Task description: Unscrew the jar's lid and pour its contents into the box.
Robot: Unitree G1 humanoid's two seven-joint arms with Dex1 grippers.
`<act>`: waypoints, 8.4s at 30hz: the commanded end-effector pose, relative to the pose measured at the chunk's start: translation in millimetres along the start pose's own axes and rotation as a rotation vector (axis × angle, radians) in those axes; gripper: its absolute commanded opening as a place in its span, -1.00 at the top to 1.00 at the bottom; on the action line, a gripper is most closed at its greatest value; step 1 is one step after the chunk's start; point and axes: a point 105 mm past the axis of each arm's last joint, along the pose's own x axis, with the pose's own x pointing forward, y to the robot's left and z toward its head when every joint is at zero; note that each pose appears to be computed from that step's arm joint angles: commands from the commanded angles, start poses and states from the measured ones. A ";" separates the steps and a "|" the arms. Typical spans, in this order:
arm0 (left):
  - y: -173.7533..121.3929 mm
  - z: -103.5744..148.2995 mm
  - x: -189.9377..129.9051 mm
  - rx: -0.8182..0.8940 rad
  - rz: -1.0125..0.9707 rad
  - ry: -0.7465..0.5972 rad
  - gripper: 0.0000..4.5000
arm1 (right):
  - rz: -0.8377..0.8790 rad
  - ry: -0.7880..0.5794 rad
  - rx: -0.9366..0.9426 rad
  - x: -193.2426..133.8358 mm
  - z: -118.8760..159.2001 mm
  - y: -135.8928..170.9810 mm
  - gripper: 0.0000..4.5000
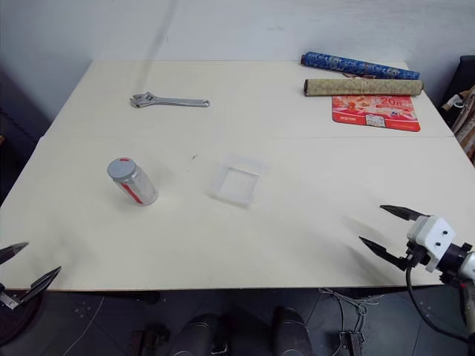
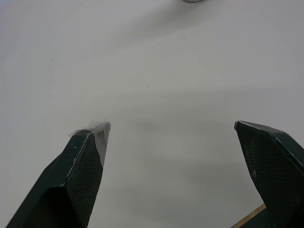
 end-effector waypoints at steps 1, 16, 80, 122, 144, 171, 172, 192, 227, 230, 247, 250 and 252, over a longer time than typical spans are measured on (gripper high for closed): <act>5.6 10.0 -6.5 0.029 0.035 -0.028 -0.97 | 0.005 -0.028 -0.011 2.2 5.1 -2.1 -1.00; 10.0 -17.5 -27.9 -0.426 0.435 -0.105 -0.97 | 0.137 -0.664 0.074 63.5 116.5 39.5 -1.00; -56.1 176.7 180.1 -0.400 -0.006 -0.682 -0.03 | 0.118 -0.622 0.244 82.9 148.7 43.4 -1.00; -151.6 287.9 160.5 -0.081 -0.917 -0.741 -0.03 | 0.519 -0.547 0.206 161.3 269.5 61.3 -0.14; -155.8 279.4 144.2 -0.058 -1.146 -0.776 -0.03 | 0.746 -0.668 0.119 139.3 278.2 54.4 -0.99; -169.0 277.6 156.0 -0.082 -1.095 -0.743 -0.03 | 0.553 -0.535 0.158 164.7 270.5 50.7 -0.99; -169.1 277.6 155.9 -0.081 -1.095 -0.744 -0.03 | 0.547 -0.531 0.159 164.6 268.4 48.3 -0.99; -167.4 276.2 156.9 -0.073 -1.075 -0.744 -0.03 | 0.526 -0.515 0.238 138.6 224.5 20.7 -0.99; -171.1 275.3 160.0 -0.062 -1.063 -0.730 -0.03 | 0.598 -0.538 0.208 149.9 249.1 47.5 -0.99; -171.1 275.2 159.9 -0.063 -1.062 -0.730 -0.03 | 0.621 -0.545 0.215 147.3 248.2 49.5 -0.99; -172.8 274.0 159.0 -0.060 -1.067 -0.725 -0.03 | 0.711 -0.544 0.213 142.7 259.8 68.2 -0.99; -173.3 274.2 159.3 -0.059 -1.069 -0.727 -0.03 | 0.708 -0.538 0.210 145.7 258.3 69.3 -0.99; -173.7 274.5 159.5 -0.058 -1.069 -0.728 -0.03 | 0.708 -0.536 0.210 147.4 256.4 70.1 -0.82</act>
